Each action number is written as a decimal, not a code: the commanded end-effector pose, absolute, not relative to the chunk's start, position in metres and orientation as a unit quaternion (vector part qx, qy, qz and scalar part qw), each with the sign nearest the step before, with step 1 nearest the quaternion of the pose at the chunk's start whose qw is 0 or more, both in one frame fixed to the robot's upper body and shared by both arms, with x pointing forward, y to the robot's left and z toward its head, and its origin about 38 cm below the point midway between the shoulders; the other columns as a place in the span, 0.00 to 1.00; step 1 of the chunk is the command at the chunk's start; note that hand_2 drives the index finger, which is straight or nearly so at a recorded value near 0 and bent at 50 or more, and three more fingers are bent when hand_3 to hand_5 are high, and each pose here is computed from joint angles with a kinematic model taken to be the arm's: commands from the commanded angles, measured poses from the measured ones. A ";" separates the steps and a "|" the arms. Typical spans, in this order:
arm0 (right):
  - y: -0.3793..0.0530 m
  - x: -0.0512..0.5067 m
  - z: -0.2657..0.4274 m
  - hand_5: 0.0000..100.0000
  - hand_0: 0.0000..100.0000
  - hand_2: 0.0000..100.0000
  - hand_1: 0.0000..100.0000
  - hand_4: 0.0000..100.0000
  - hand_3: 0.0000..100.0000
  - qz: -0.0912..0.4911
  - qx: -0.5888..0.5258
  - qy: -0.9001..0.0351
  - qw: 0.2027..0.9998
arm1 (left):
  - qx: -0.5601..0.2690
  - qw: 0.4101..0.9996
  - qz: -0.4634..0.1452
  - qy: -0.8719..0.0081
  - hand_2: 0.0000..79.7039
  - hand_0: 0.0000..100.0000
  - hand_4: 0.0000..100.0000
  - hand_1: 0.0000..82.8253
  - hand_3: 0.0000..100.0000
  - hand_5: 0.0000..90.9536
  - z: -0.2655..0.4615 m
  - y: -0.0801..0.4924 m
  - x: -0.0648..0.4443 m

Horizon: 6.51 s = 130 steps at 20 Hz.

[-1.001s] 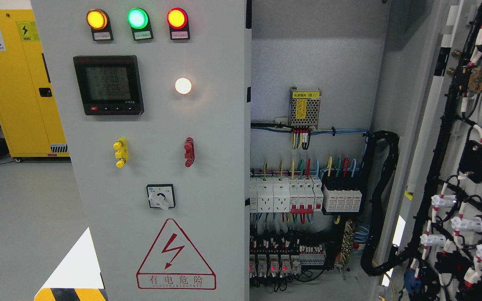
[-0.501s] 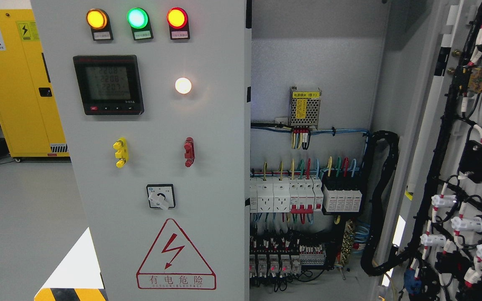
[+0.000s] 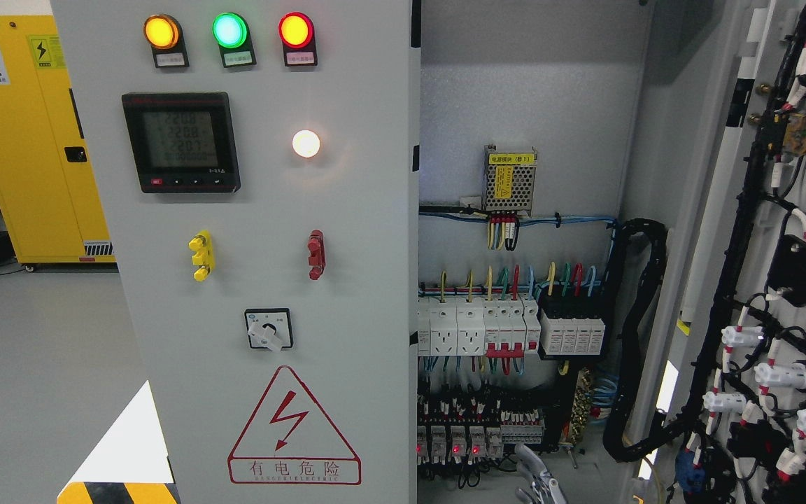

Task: Open door with both hands
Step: 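Reach the right hand into the cabinet behind the meter-display door, then push the meter-display door outward with the right hand's fingers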

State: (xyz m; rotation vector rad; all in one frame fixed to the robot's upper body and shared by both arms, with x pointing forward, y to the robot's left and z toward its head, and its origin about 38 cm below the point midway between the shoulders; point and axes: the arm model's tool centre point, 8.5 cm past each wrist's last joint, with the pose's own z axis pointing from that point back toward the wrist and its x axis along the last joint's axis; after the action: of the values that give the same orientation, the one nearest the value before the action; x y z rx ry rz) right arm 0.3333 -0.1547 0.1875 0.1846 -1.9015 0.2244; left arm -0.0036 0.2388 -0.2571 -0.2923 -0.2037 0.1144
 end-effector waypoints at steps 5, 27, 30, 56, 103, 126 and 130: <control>-0.131 0.395 0.235 0.00 0.00 0.04 0.50 0.00 0.00 0.103 0.073 -0.824 0.553 | -0.137 0.984 0.057 -0.099 0.00 0.12 0.00 0.67 0.00 0.00 -0.257 0.244 -0.004; -0.111 0.468 0.294 0.00 0.00 0.04 0.50 0.00 0.00 0.127 0.067 -0.823 0.550 | -0.094 0.989 0.062 -0.098 0.00 0.12 0.00 0.67 0.00 0.00 -0.259 0.249 -0.004; -0.108 0.471 0.301 0.00 0.00 0.04 0.50 0.00 0.00 0.129 0.069 -0.825 0.546 | -0.094 0.989 0.062 -0.097 0.00 0.12 0.00 0.67 0.00 0.00 -0.259 0.249 -0.005; -0.096 0.498 0.319 0.00 0.00 0.04 0.50 0.00 0.00 0.169 0.170 -0.797 0.555 | -0.092 0.989 0.061 -0.099 0.00 0.12 0.00 0.67 0.00 0.00 -0.259 0.252 -0.004; -0.104 0.526 0.340 0.00 0.00 0.04 0.50 0.00 0.00 0.274 0.345 -0.732 0.520 | -0.091 0.989 0.060 -0.098 0.00 0.12 0.00 0.67 0.00 0.00 -0.259 0.254 -0.004; -0.105 0.520 0.347 0.00 0.00 0.04 0.50 0.00 0.00 0.294 0.375 -0.710 0.519 | -0.092 0.989 0.061 -0.100 0.00 0.12 0.00 0.67 0.00 0.00 -0.259 0.252 -0.002; -0.105 0.519 0.348 0.00 0.00 0.04 0.50 0.00 0.00 0.298 0.380 -0.708 0.515 | -0.093 0.989 0.061 -0.101 0.00 0.12 0.00 0.67 0.00 0.00 -0.259 0.252 -0.002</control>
State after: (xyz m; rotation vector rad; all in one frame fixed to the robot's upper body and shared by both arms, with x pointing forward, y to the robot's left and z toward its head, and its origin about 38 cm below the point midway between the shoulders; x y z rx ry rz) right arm 0.5205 -0.1040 0.3455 0.9053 -1.6936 0.7124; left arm -0.0030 0.2468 -0.2593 -0.1930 -0.1997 0.1233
